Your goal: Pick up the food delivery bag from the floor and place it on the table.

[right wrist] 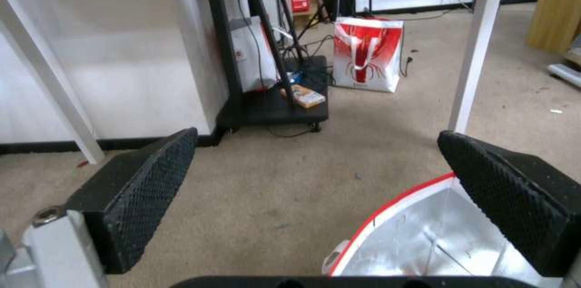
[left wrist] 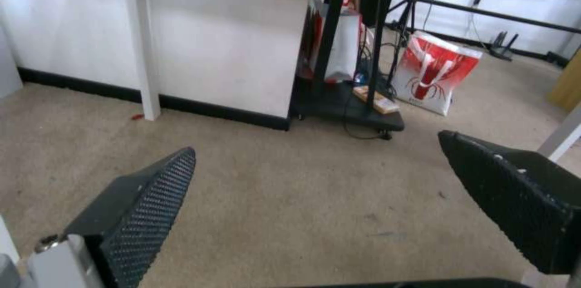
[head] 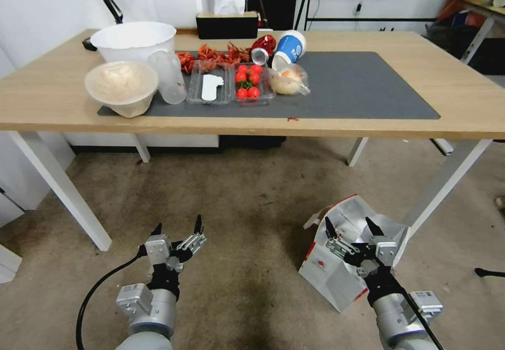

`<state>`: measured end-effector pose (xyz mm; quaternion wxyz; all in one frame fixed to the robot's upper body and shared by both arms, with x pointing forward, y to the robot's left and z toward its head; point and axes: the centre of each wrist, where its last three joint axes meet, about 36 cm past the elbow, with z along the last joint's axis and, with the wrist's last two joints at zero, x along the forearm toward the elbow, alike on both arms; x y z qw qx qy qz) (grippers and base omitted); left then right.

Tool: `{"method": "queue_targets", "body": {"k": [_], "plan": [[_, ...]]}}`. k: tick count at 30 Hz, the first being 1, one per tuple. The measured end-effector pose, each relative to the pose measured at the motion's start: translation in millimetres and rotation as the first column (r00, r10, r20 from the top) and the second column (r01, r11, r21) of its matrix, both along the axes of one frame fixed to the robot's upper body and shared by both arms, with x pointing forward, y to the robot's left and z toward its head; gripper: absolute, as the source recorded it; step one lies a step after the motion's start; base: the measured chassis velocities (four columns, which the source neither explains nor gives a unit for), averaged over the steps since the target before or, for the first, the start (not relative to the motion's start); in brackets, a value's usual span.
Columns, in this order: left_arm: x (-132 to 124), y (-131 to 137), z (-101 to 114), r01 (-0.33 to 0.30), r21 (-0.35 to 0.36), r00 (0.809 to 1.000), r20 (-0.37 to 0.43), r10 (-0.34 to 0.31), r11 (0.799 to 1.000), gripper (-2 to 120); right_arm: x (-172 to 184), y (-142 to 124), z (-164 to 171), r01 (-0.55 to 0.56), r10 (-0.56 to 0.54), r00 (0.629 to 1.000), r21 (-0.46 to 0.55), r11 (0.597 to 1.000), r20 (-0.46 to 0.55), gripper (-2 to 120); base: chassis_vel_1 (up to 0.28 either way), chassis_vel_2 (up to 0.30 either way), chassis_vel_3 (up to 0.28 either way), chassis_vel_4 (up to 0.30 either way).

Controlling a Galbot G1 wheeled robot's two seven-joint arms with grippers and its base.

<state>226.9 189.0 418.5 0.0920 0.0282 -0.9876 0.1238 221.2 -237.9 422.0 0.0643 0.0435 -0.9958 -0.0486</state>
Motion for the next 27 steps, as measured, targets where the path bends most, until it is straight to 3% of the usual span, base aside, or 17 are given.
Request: {"method": "queue_targets", "body": {"k": [27], "plan": [[-0.6,-1.3,-0.8,-0.007,-0.005,1.000,0.002,0.007,1.000,100,0.2,-0.9,-0.2,-0.004,0.004,1.000,0.005,1.000,0.001,100,0.000,0.000,0.000,0.000]]}}
